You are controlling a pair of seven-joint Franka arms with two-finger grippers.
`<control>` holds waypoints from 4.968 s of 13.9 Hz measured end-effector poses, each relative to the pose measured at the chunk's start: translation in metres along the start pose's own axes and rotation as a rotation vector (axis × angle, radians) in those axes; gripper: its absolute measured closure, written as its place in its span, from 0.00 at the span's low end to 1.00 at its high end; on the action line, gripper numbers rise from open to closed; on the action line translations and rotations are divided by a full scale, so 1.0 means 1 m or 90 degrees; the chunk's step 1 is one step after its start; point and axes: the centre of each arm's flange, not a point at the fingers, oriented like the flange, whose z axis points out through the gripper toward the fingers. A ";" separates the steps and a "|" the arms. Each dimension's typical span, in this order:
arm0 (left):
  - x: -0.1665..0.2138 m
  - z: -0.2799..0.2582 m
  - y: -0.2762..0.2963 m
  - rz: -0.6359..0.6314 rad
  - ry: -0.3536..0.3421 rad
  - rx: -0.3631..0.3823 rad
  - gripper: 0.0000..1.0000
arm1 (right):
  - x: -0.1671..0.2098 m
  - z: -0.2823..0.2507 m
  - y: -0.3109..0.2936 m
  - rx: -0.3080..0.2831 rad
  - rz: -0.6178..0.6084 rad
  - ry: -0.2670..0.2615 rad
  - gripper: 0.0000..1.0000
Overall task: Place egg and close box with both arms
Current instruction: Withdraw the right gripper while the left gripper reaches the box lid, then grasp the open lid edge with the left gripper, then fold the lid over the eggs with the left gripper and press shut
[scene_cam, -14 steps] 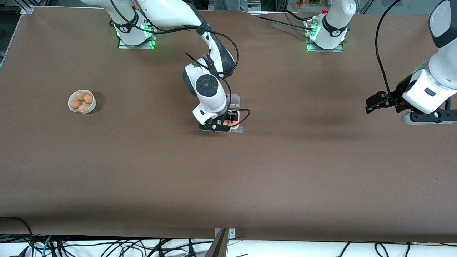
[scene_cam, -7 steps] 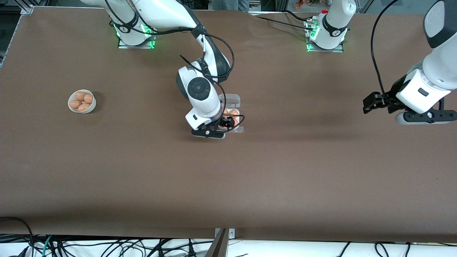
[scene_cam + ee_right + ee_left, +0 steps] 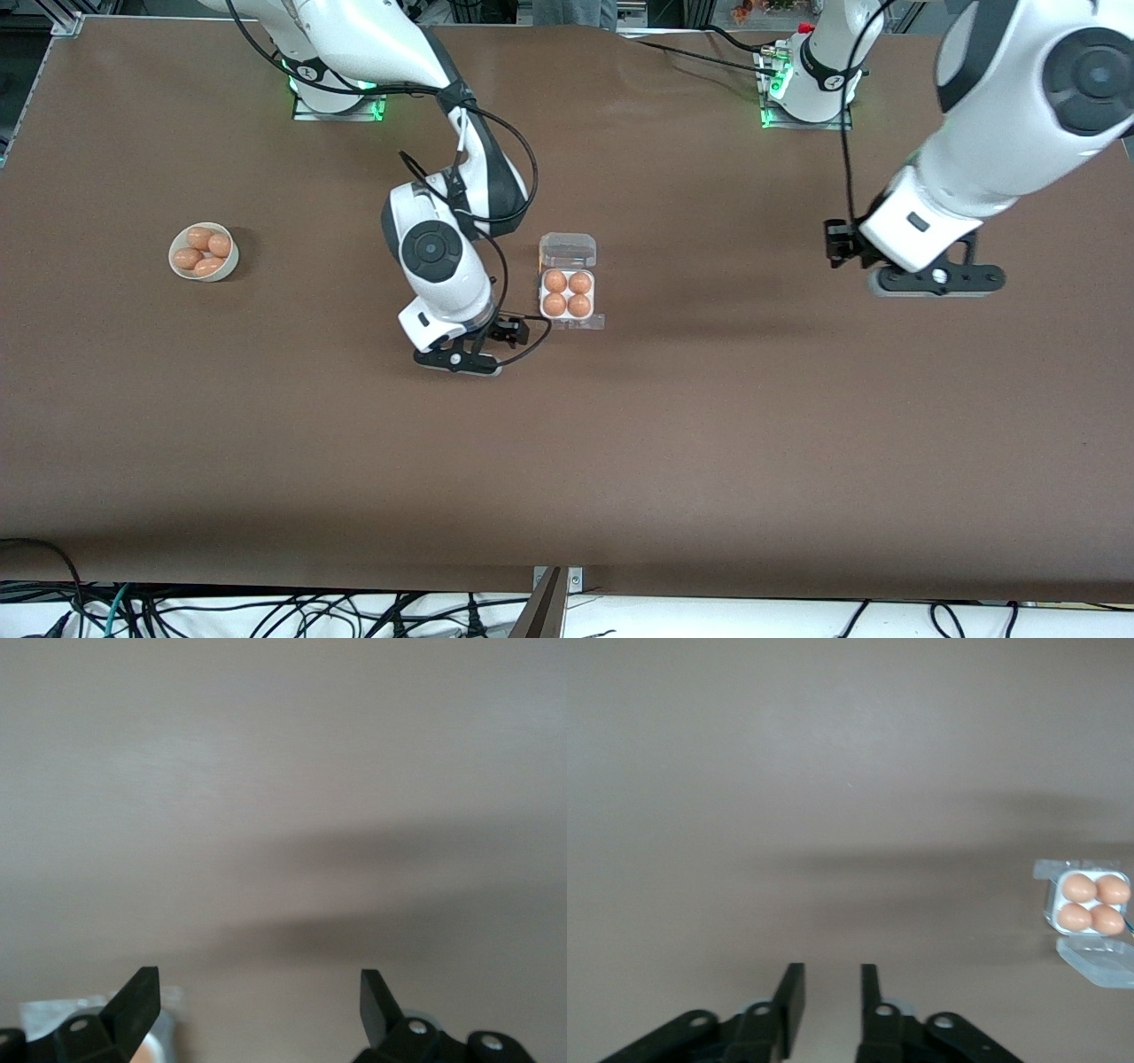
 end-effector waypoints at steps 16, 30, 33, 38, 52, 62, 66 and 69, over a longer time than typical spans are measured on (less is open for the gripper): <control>-0.075 0.130 0.244 -0.091 -0.191 -0.016 0.94 | 0.047 -0.192 0.307 -0.039 -0.054 -0.066 0.00; -0.111 0.257 0.321 -0.068 -0.306 0.005 0.99 | -0.020 -0.298 0.365 0.011 -0.018 -0.013 0.00; -0.107 0.268 0.323 -0.080 -0.303 0.000 0.99 | -0.020 -0.297 0.361 0.010 -0.016 -0.015 0.00; -0.100 0.273 0.329 -0.118 -0.275 -0.018 0.99 | -0.020 -0.296 0.364 0.009 -0.009 -0.015 0.00; -0.073 0.258 0.326 -0.129 -0.177 -0.026 0.99 | -0.011 -0.291 0.367 0.008 0.000 -0.015 0.00; -0.025 0.236 0.310 -0.163 -0.076 -0.069 0.99 | -0.010 -0.292 0.368 0.008 0.003 -0.015 0.00; 0.000 0.217 0.282 -0.163 -0.015 -0.011 0.78 | -0.010 -0.292 0.369 0.008 0.004 -0.014 0.00; 0.030 0.171 0.236 -0.184 0.037 0.002 0.49 | -0.010 -0.292 0.369 0.008 0.004 -0.014 0.00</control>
